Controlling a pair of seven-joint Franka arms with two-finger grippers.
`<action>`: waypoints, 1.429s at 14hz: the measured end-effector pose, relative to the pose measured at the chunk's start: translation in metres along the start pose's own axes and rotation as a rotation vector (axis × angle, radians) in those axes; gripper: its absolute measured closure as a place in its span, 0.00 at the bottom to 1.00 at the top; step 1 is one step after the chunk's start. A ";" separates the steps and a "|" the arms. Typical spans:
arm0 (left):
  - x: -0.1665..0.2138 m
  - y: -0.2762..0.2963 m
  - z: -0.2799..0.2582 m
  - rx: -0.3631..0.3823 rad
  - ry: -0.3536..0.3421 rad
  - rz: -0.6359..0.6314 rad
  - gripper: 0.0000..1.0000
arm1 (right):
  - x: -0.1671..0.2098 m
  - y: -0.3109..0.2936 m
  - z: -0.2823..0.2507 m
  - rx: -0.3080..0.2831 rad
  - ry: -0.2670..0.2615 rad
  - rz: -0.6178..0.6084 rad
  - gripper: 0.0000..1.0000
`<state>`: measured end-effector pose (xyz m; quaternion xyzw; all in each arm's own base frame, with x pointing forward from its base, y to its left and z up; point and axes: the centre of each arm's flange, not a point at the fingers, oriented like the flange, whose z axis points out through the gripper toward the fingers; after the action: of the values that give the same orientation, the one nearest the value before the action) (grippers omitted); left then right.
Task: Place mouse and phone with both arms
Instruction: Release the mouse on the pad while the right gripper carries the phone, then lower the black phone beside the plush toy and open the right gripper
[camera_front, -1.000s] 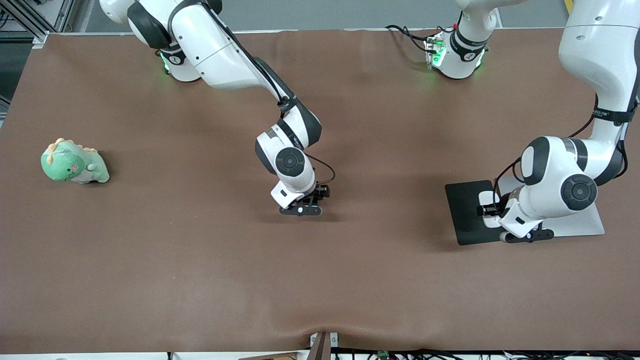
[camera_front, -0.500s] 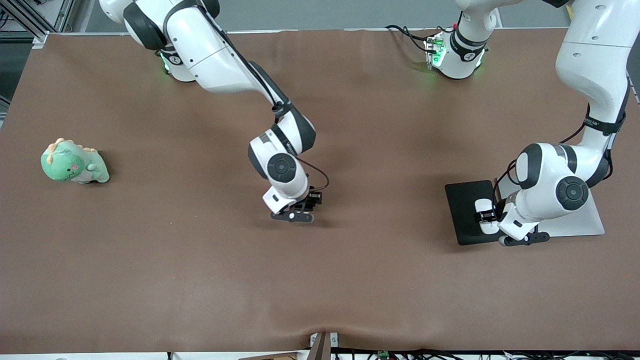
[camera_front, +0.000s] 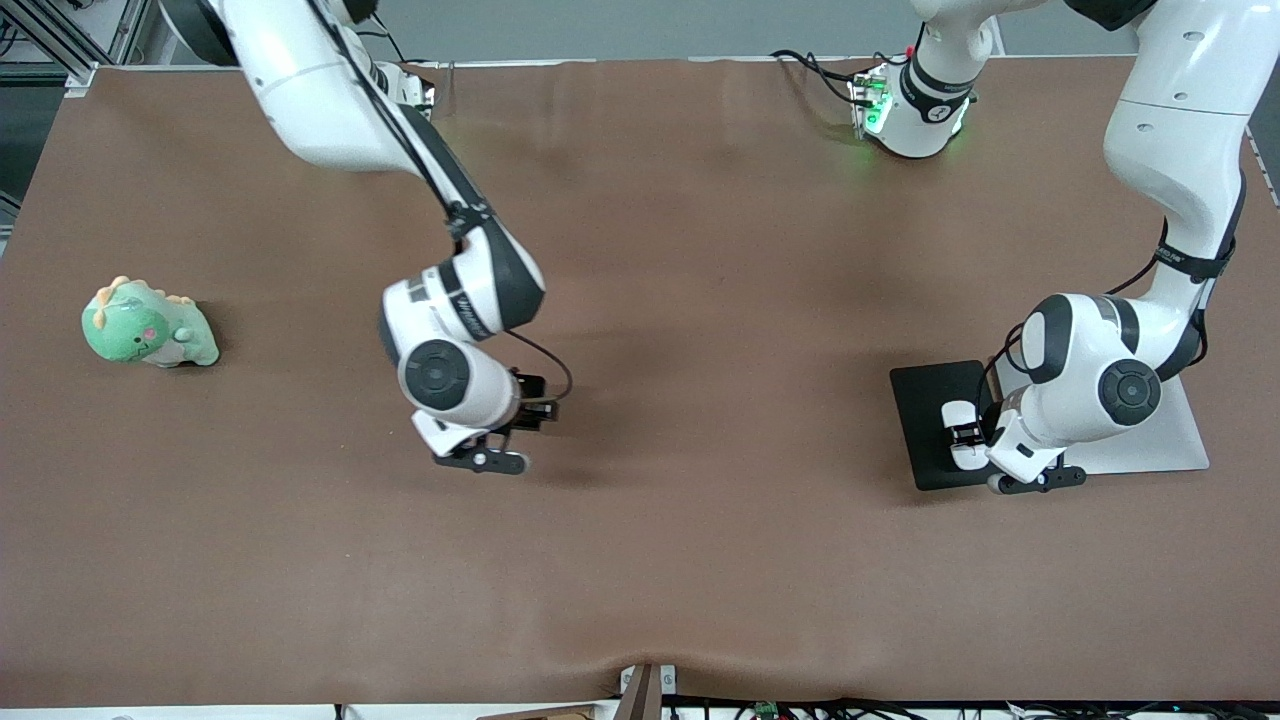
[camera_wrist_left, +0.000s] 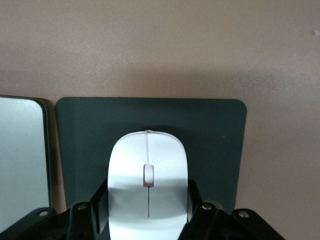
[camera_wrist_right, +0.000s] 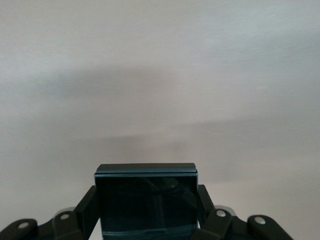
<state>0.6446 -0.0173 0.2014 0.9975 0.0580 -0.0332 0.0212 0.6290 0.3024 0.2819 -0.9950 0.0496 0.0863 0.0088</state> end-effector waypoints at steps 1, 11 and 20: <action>0.000 0.001 0.000 -0.001 0.000 0.001 0.36 | -0.002 0.023 -0.008 0.000 -0.010 -0.025 0.21; -0.003 0.003 0.014 -0.003 -0.021 0.009 0.31 | 0.034 0.351 0.009 0.038 0.006 -0.215 0.21; 0.008 0.015 -0.029 -0.006 0.020 0.057 0.00 | 0.018 0.452 0.093 0.063 -0.057 -0.117 0.21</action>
<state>0.6559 -0.0303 0.2303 0.9990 0.0296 -0.0226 0.0245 0.5854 -0.1462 0.1828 -0.9926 -0.0062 0.1121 0.0467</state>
